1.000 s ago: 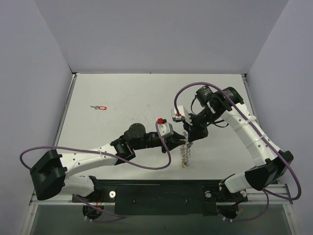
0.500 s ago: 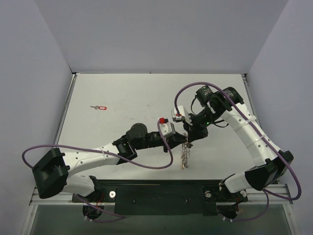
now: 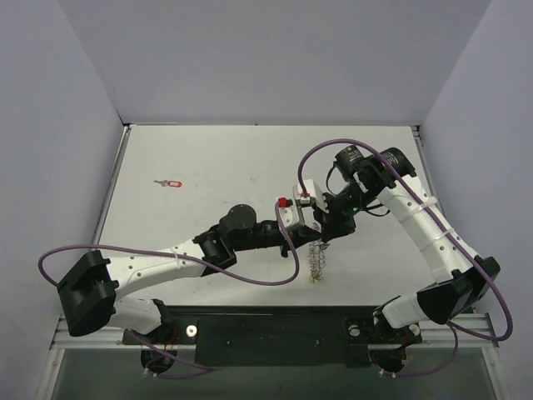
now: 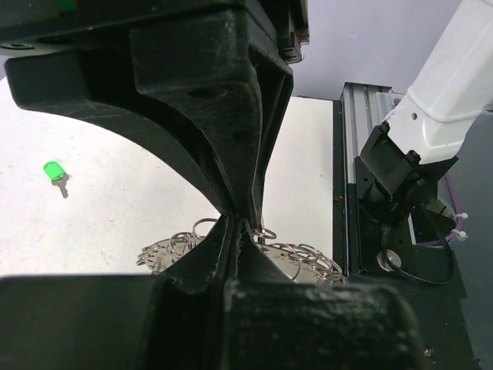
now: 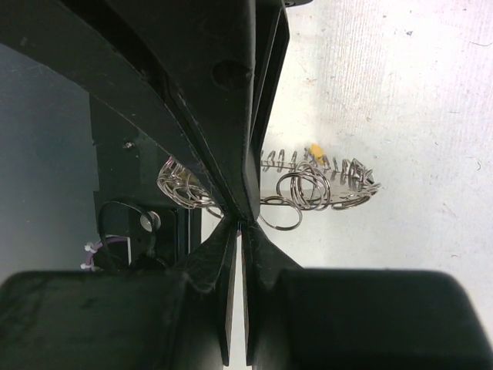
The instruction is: Put the keys on the keyring
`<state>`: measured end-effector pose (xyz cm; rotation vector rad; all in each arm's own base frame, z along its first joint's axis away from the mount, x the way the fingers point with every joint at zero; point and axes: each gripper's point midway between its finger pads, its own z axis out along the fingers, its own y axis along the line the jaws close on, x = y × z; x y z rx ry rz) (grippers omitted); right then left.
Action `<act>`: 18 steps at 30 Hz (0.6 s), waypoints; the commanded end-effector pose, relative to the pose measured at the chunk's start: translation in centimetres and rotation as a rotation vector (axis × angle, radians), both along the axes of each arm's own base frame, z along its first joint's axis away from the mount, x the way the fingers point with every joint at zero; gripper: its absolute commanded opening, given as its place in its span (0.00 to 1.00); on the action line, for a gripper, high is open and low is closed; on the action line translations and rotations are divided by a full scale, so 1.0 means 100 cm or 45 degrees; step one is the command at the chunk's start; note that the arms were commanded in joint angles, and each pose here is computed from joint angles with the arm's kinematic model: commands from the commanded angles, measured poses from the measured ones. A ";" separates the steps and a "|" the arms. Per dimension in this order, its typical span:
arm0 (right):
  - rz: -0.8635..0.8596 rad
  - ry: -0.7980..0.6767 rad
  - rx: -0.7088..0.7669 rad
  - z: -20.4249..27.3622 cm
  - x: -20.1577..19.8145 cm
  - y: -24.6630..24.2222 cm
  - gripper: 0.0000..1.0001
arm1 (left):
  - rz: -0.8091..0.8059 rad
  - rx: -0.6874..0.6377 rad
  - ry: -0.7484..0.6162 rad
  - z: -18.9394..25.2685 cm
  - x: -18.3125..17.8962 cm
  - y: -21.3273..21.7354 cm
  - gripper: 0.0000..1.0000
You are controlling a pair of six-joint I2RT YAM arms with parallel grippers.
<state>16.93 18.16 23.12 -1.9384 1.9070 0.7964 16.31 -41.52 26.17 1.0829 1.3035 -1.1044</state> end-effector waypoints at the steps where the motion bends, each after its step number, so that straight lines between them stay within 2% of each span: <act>1: 0.010 0.191 -0.027 0.010 -0.040 -0.013 0.00 | -0.027 0.010 -0.016 0.013 -0.002 -0.005 0.02; 3: 0.009 0.195 -0.029 0.010 -0.041 -0.013 0.00 | -0.027 0.010 -0.014 0.013 -0.002 -0.004 0.12; 5: 0.010 0.194 -0.029 0.010 -0.041 -0.013 0.00 | -0.023 0.005 -0.019 0.013 -0.003 -0.003 0.15; 18: 0.002 0.200 -0.020 0.011 -0.040 -0.012 0.00 | -0.021 0.008 -0.015 0.014 -0.001 -0.005 0.16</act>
